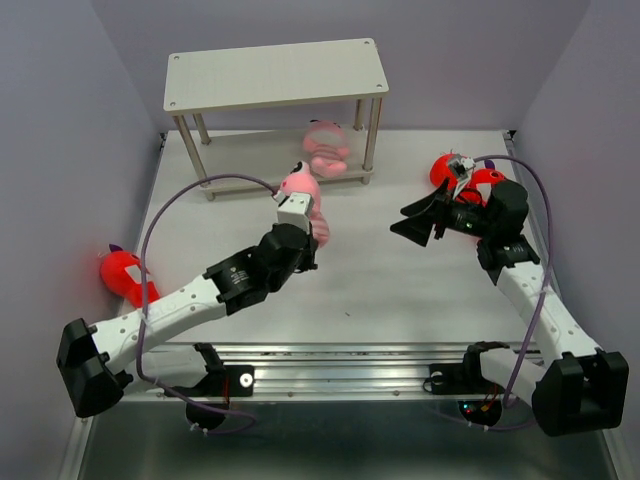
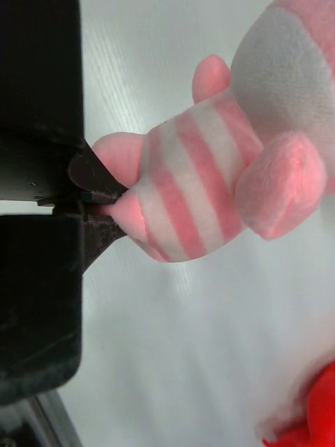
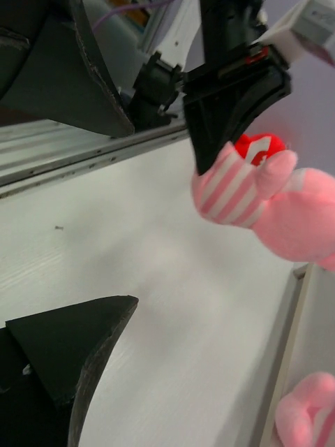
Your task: Place and organize the stuffed toys onto the shelf
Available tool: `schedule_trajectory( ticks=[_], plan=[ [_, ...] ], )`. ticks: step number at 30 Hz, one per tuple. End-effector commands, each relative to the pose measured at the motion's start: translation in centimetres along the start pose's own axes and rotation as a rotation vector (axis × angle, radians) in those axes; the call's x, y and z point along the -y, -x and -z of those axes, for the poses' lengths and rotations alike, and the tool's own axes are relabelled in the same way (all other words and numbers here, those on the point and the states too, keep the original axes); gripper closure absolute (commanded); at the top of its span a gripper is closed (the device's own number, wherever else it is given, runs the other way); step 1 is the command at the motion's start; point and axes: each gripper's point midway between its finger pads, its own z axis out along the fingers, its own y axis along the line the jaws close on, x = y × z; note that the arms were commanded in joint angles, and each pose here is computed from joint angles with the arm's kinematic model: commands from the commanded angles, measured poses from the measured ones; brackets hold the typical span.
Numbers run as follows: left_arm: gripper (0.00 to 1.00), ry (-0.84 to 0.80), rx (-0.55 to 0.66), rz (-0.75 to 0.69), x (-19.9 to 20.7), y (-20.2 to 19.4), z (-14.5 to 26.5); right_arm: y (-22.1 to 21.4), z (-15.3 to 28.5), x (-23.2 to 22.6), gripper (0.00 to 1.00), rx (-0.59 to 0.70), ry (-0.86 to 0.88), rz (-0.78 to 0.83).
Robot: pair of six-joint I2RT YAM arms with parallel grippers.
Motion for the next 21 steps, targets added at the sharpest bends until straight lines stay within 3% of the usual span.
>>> schedule_trajectory(
  ticks=[1,4,11,21],
  plan=[
    [1.00,0.175,-0.038,-0.212,-4.5,1.1,-0.5,-2.4,1.2,1.9,0.00,-0.069,-0.085,0.198],
    [1.00,0.230,-0.058,-0.282,-7.8,2.3,-2.1,-4.0,2.1,2.9,0.00,-0.092,-0.137,0.222],
    [1.00,0.259,-0.042,-0.414,-10.9,4.9,-5.2,-6.8,3.3,4.0,0.00,-0.125,-0.178,0.282],
    [1.00,0.363,0.003,-0.360,-14.9,7.4,-10.7,-8.0,4.3,5.3,0.00,-0.135,-0.233,0.351]
  ],
)
